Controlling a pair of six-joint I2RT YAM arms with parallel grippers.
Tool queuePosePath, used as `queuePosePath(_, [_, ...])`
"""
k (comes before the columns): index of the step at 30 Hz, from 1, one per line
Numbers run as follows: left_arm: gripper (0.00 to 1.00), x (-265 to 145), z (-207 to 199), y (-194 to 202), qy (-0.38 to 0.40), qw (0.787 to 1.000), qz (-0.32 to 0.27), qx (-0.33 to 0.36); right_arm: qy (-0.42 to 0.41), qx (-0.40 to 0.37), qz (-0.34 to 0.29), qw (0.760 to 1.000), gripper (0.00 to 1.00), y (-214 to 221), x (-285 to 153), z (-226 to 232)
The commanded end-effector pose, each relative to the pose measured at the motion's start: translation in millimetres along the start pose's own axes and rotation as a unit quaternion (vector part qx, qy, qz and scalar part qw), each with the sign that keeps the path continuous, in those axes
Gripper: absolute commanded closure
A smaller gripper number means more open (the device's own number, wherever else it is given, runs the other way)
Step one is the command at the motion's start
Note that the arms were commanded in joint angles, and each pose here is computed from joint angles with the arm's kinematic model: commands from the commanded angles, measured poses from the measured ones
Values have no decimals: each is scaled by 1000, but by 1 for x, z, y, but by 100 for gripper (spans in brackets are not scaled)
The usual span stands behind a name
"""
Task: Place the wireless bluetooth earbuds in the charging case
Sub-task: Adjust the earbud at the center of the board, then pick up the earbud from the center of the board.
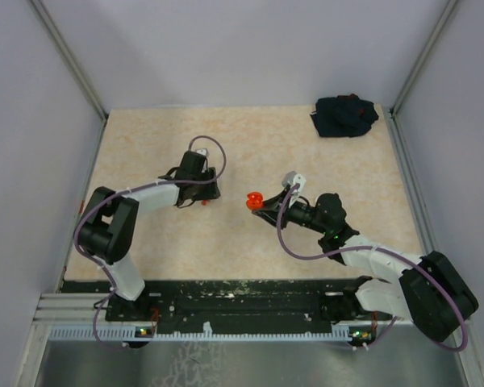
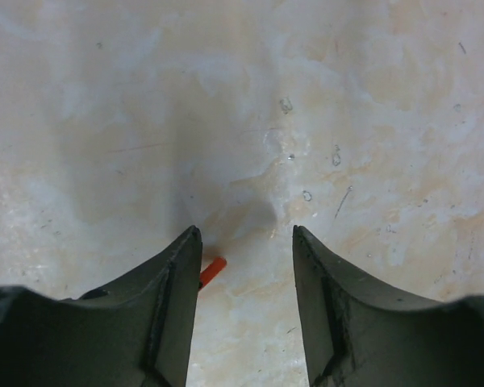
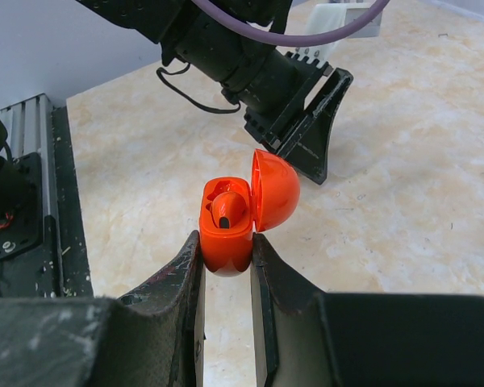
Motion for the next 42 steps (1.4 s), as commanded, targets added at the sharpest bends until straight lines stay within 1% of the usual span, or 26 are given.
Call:
queuePosePath(1, [49,0,-12,12,48,997,57,18,-3,-25,-36,999,100,-18,-2,2])
queuePosePath(5, [51,-5,-23,22,83,993,84,23,-4,-25,-36,999,100,-18,-2,2])
queuePosePath(10, [49,-13,-22,28,76,992,91,32,-5,-24,-36,999,100,-18,-2,3])
queuePosePath(13, [48,-21,-23,22,77,994,77,32,-5,-25,-36,999,100,-19,-2,3])
queuePosePath(18, [45,-42,-28,-5,77,997,21,26,-5,-25,-35,999,100,-18,-2,2])
queuePosePath(21, [43,-51,-24,-16,53,998,-4,14,-6,-26,-34,999,100,-18,-2,2])
queuePosePath(23, [41,-53,-17,-15,30,1000,-10,-1,-4,-26,-34,999,100,-18,-2,2])
queuePosePath(27, [41,-50,-2,-3,-8,999,-5,-42,-4,-26,-34,999,100,-18,-2,2])
queuePosePath(32, [39,-45,7,7,-25,996,-4,-81,-5,-26,-34,999,100,-18,-2,2])
queuePosePath(34, [40,-42,13,9,-47,995,-5,-90,-6,-27,-34,999,100,-18,-2,3])
queuePosePath(38, [47,-38,20,9,-72,993,-14,-92,-8,-26,-35,999,100,-18,-2,4])
queuePosePath(42, [49,-31,23,9,-90,992,-11,-86,-8,-26,-34,999,100,-18,-2,3])
Point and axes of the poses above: each gripper's point midway between its finger pads, its own x axis out along the fingers, its own z axis along the line the jaws close on, y = z × x, the point moved 4 cm from there along -x, back along the fingers, and after that the axes turned 1 degree about x, right-handed, at the moved point
